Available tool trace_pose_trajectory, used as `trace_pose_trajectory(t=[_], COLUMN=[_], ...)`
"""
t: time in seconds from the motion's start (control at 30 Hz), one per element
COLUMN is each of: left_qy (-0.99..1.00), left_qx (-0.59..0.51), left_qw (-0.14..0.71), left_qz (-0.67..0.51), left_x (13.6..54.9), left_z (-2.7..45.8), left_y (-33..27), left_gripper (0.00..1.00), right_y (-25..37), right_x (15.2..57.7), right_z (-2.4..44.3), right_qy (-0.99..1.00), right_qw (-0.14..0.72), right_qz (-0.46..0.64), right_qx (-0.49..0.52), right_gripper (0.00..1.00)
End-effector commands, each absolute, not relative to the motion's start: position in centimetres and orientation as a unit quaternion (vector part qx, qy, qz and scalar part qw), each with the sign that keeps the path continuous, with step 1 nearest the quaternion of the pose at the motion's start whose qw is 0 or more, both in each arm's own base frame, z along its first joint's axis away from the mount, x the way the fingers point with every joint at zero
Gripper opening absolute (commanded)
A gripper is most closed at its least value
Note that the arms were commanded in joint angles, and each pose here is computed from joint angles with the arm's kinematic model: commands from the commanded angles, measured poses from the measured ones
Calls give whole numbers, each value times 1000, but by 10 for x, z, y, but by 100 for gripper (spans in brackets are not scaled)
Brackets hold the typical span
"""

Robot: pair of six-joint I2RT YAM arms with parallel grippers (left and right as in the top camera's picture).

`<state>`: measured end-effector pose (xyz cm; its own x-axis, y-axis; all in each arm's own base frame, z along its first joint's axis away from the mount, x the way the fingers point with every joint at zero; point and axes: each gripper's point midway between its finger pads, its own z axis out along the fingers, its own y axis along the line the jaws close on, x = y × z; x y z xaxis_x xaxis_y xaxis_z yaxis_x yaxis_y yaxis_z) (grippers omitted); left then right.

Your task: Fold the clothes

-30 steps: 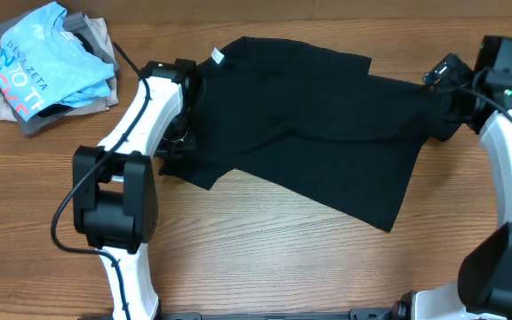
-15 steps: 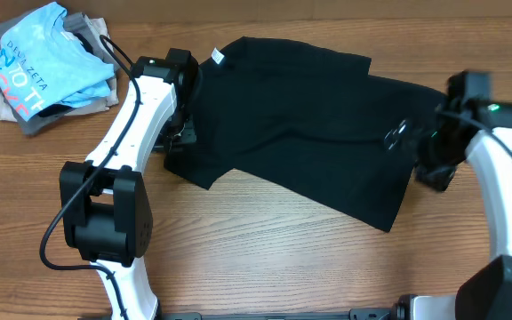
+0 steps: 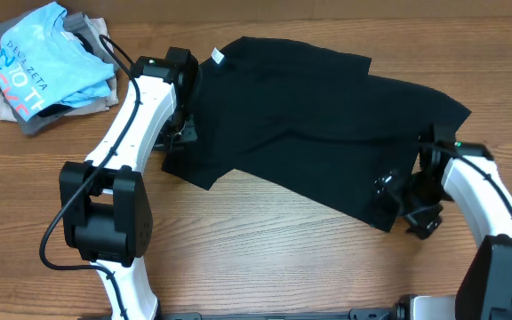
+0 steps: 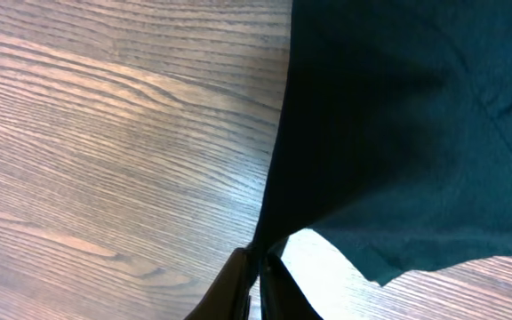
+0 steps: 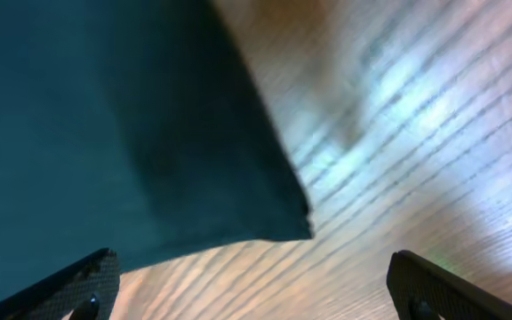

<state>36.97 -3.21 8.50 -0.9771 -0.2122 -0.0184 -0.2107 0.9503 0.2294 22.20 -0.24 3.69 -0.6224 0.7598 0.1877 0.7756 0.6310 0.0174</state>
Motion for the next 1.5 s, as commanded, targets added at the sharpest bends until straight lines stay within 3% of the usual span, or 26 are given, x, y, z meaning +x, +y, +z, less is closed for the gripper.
trace_pose_trajectory(t=[0.0,0.27,0.53,0.67,0.73,1.03,1.17,1.27,1.37,1.47], left_qy=[-988,-988,-988,-988,-988,-988,-991,-998,-1000,-1000], left_qx=[108,108,108,108,108,106,82,36,6,5], left_qw=[-11,-11,-9,-9,-8,4,-1,-1,8,24], left_qz=[-107,-107,-108,-108,-108,-111,-102,-51,-16,-17], left_x=[374,374,373,373,373,365,370,376,378,375], left_z=[94,94,94,94,94,98,97,93,86,78], left_y=[-32,-32,-32,-32,-32,-30,-30,-41,-47,-41], left_gripper=[10,10,10,4,4,4,37,74,91,91], right_y=[2,8,12,11,11,4,3,3,3,3], right_x=[206,207,206,207,208,234,244,244,244,244], right_z=[22,2,-8,-8,-8,16,27,28,28,28], right_qy=[-888,-890,-889,-890,-890,-890,-895,-895,-896,-896], right_qw=[101,84,78,76,73,30,5,4,4,4], right_qz=[-42,-66,-80,-79,-78,-81,-91,-91,-91,-91], right_qx=[-446,-444,-443,-443,-444,-448,-436,-436,-434,-434], right_gripper=[100,95,73,39,6,4,4,4,4,4])
